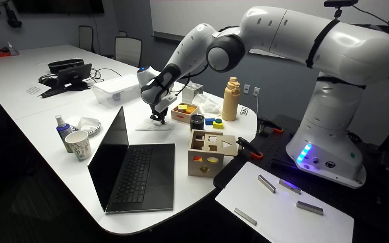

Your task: Use a paper towel to clean the table

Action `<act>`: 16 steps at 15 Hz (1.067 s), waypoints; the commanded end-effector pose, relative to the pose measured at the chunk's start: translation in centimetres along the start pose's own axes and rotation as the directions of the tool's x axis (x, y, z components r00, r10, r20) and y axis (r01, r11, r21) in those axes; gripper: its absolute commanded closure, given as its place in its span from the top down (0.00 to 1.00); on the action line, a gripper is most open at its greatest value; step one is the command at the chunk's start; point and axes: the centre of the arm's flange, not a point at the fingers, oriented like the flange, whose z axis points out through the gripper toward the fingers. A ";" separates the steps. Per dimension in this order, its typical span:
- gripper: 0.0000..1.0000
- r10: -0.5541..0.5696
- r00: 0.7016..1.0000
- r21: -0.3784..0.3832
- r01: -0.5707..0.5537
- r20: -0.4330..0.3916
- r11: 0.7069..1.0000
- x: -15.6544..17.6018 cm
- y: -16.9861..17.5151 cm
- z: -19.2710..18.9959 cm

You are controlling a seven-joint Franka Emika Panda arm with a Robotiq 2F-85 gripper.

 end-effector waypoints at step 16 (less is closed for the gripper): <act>0.00 -0.175 0.979 0.136 0.188 -0.102 0.973 -1.5 -7.6 -5.2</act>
